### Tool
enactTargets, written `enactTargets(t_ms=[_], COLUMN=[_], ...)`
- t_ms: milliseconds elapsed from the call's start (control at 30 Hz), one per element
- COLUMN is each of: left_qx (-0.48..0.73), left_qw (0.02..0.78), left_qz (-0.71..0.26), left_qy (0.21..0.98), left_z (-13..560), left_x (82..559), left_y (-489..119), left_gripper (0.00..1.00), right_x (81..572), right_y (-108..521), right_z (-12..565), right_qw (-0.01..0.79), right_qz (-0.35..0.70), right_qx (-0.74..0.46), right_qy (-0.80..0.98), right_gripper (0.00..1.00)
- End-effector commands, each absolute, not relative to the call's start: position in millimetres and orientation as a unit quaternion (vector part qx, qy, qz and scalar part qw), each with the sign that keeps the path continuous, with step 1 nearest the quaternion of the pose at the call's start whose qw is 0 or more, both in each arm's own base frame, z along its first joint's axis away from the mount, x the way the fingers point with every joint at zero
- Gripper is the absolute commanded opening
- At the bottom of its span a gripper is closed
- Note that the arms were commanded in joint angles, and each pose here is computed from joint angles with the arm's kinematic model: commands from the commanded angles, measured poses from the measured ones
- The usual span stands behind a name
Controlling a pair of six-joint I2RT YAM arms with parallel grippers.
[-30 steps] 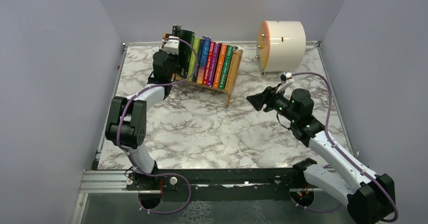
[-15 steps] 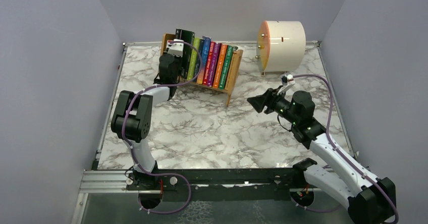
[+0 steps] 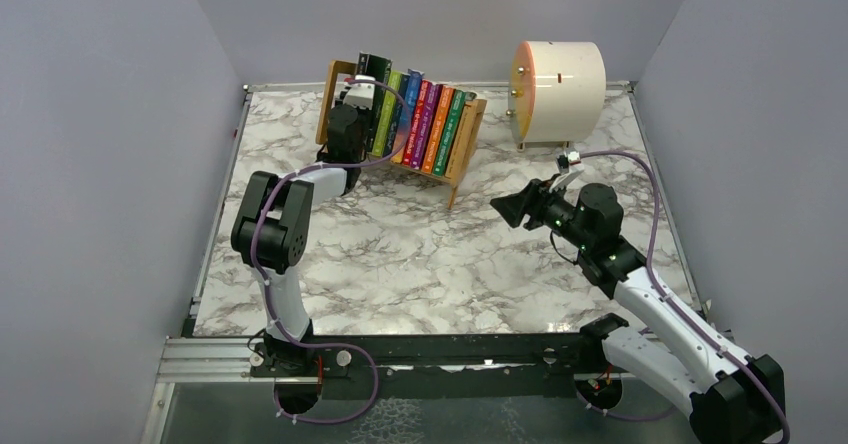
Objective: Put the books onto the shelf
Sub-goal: Place the book on the shelf.
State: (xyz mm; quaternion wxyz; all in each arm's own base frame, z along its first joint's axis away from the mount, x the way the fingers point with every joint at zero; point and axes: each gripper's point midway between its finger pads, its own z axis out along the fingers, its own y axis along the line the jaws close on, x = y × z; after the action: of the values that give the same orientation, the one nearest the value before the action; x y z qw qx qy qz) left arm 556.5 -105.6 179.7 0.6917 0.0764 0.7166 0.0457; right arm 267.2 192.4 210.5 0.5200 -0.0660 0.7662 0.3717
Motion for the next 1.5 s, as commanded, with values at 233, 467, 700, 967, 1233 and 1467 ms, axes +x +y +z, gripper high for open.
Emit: enactTargets(t_ms=[233, 467, 700, 967, 1233, 1467], left_qx=[0.062, 0.067, 0.056, 0.001, -0.053, -0.057], left_qw=[0.748, 0.756, 0.762, 0.783, 0.768, 0.744], left_qz=[-0.015, -0.050, -0.057, -0.046, -0.086, -0.091], left_qy=[0.661, 0.649, 0.643, 0.621, 0.632, 0.660], left_z=[233, 251, 265, 305, 333, 331], left_x=[546, 536, 525, 500, 460, 436], left_y=[-130, -138, -134, -110, -98, -93], left_gripper=[0.17, 0.47, 0.51, 0.54, 0.97, 0.99], right_x=[265, 263, 261, 260, 278, 287], right_y=[190, 190, 190, 191, 179, 171], right_z=[209, 207, 208, 209, 189, 176], right_qw=[0.522, 0.520, 0.521, 0.520, 0.497, 0.489], right_qz=[0.375, 0.378, 0.381, 0.383, 0.325, 0.310], right_qx=[-0.061, -0.059, -0.059, -0.059, -0.026, 0.027], right_qy=[0.764, 0.763, 0.762, 0.762, 0.804, 0.815], right_gripper=[0.52, 0.52, 0.52, 0.52, 0.57, 0.67])
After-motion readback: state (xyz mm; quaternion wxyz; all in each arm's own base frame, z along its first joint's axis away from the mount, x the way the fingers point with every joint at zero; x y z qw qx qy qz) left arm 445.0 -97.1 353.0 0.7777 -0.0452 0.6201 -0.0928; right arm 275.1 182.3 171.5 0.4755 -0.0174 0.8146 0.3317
